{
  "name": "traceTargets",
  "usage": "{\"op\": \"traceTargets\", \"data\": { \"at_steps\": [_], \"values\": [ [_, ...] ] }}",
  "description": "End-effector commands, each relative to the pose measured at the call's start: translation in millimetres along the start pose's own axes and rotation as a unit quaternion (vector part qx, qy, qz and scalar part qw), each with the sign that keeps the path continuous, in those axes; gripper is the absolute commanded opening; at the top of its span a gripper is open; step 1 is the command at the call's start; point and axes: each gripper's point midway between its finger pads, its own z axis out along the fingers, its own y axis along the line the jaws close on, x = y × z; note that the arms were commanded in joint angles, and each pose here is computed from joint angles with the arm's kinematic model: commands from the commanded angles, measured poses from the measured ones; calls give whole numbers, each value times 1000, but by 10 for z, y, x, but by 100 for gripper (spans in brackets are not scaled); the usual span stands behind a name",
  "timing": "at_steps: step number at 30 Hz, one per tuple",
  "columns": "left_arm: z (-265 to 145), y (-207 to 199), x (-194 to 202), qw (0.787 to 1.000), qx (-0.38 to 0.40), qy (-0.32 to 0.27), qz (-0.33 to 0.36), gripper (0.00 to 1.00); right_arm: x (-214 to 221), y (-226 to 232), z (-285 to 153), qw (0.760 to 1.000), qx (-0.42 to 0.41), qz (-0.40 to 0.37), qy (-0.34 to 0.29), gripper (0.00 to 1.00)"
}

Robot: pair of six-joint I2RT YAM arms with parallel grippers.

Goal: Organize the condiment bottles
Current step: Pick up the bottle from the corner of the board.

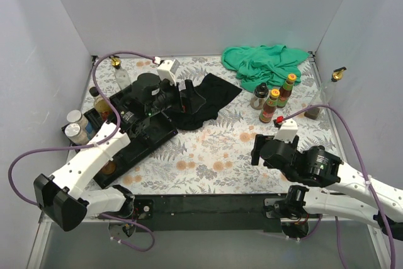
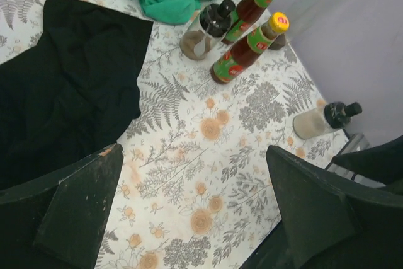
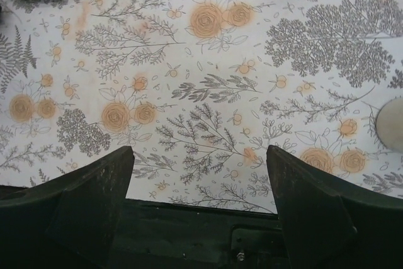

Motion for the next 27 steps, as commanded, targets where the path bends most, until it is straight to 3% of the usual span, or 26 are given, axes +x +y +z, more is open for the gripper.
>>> {"op": "traceTargets", "data": {
  "at_steps": [1,4,5,7,8,10,12,22,27],
  "values": [
    [-211,-139,83,997,56,-9,53,98,118,-355,78,994,79,82,7,97],
    [-313,-174,169,992,83,-21,90,98,128,-547,127,986,125,105,16,99],
    [-290,-87,361,992,81,-9,91,98,111,-583,139,985,135,102,17,99],
    [-370,-124,327,989,97,-50,100,98,10,-679,181,979,173,106,22,99],
    [-329,10,608,991,92,-34,94,98,-27,-735,197,977,190,95,27,99],
    [-394,-6,611,987,107,-76,92,98,-137,-922,247,962,247,110,42,99],
    [-395,57,800,988,110,-73,79,98,-199,-1081,247,950,284,116,52,99],
    [-462,-53,750,985,130,-64,90,98,-469,-1771,6,888,415,199,30,98],
    [-494,-49,724,985,126,-72,91,98,-442,-1874,-70,873,437,215,23,98]
  ]
}}
